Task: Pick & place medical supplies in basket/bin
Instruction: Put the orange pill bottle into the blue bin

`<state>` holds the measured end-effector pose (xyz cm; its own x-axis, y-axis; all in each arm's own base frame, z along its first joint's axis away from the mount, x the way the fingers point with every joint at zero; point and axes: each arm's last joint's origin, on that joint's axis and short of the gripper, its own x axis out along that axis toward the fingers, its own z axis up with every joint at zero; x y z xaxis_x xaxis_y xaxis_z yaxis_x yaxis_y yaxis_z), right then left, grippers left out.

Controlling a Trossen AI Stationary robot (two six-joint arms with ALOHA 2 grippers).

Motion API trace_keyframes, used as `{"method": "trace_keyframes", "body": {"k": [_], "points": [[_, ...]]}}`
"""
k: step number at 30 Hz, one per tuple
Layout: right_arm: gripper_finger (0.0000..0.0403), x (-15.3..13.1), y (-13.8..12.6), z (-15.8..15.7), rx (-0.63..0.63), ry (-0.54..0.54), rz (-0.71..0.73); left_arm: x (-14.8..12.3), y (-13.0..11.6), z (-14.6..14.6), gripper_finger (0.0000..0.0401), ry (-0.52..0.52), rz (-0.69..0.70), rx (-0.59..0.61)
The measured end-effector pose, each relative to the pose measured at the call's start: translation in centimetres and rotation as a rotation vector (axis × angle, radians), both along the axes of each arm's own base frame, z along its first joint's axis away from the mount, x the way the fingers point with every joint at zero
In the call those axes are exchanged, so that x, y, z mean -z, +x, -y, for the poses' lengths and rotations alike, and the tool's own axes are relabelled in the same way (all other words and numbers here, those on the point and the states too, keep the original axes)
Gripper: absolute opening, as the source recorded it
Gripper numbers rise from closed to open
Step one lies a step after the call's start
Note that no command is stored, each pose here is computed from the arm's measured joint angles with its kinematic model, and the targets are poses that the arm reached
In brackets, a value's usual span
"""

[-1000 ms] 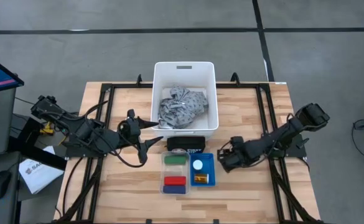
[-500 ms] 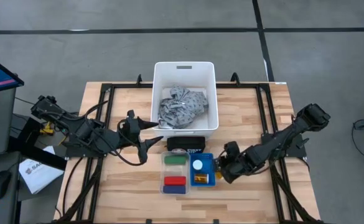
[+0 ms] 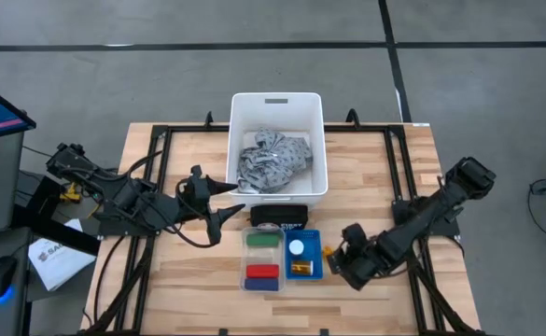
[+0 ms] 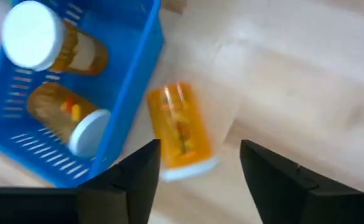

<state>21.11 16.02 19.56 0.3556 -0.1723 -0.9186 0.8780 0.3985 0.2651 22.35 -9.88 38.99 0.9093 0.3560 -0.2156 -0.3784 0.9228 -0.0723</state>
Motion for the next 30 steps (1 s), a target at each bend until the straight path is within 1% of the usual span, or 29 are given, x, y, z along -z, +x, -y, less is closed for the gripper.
{"method": "trace_keyframes", "body": {"k": [6, 10, 12, 15, 19, 21, 23, 25, 30], "points": [[0.0244, 0.0, 1.5, 1.8, -0.103, -0.05, -0.019, 0.0, 0.0, 0.0, 0.0236, -0.019, 0.007, -0.005], [0.0249, 0.0, 2.1, 2.7, -0.138, -0.058, -0.041, 0.0, 0.0, 0.0, 0.0236, -0.023, 0.009, -0.006], [0.025, 0.2, 2.3, 2.9, -0.148, -0.039, -0.041, 0.0, 0.0, 0.0, 0.0236, -0.026, 0.011, -0.007], [0.025, 0.7, 2.4, 2.6, -0.177, -0.002, -0.02, 0.0, 0.0, 0.0, 0.0236, -0.026, 0.011, -0.007], [0.0249, 1.5, 2.3, 2.3, -0.189, 0.002, -0.049, 0.0, 0.0, 0.0, 0.0236, -0.026, 0.012, -0.009], [0.0249, 2.0, 2.9, 1.7, -0.209, 0.028, -0.028, 0.0, 0.0, 0.0, 0.0236, -0.026, 0.013, -0.009], [0.0249, 3.0, 3.1, 1.6, -0.235, 0.028, -0.073, 0.0, 0.0, 0.0, 0.0236, -0.026, 0.013, -0.009], [0.0249, 3.9, 3.6, 1.2, -0.249, 0.043, -0.089, 0.0, 0.0, 0.0, 0.0236, -0.027, 0.014, -0.009], [0.0249, 4.9, 3.7, 1.1, -0.236, 0.025, -0.13, -0.2, 0.1, 0.0, 0.0236, -0.036, 0.029, -0.01]]}}
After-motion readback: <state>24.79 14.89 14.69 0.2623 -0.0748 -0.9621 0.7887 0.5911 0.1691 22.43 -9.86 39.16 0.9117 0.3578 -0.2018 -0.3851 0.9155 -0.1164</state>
